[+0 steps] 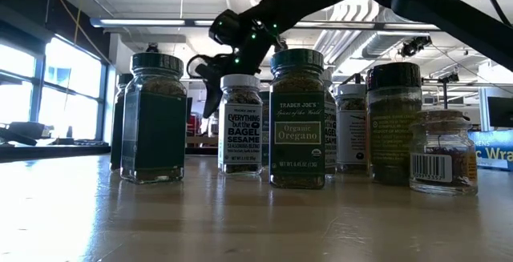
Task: Shelf spices
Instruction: Put the top brown seasoning bottle on the shelf aligned with the other brown seasoning bottle
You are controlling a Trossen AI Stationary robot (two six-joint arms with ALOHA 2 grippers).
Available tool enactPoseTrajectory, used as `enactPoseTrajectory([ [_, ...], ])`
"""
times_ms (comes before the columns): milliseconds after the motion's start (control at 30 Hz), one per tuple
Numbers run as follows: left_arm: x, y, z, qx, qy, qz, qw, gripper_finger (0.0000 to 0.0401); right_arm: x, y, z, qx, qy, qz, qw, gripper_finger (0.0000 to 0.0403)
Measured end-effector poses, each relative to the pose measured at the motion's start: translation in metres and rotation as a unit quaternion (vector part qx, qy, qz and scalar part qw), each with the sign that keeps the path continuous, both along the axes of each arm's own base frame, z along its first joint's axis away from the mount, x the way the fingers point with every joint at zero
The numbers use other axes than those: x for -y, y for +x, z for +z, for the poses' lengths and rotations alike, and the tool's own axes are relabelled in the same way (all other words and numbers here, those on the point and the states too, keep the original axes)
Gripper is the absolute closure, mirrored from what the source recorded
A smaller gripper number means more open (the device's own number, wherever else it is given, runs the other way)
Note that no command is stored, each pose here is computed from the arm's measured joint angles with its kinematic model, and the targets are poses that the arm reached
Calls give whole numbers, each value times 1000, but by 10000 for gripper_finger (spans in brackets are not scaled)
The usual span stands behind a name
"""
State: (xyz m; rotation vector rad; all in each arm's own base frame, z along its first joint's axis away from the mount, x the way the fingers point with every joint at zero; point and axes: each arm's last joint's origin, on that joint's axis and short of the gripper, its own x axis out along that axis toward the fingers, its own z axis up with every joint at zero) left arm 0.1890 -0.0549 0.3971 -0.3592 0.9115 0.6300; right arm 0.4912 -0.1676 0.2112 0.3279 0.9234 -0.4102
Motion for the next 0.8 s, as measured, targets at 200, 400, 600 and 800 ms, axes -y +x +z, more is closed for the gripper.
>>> enactPoseTrajectory([
  [200, 0, 0, 0, 2, -2, 4, 1000, 92, -6, -5, 41, -27, -36, 34, 998, 160],
  [400, 0, 0, 0, 4, -5, 9, 1000, 92, -13, -25, 50, -85, -5, 70, 994, 165],
  [600, 1, 0, 0, 6, -2, 8, 1000, 92, -19, -24, 9, -111, 22, 105, 988, 236],
  [800, 3, -1, 0, 8, 2, 5, 1000, 92, -16, -20, -21, -75, 54, 48, 995, 325],
])
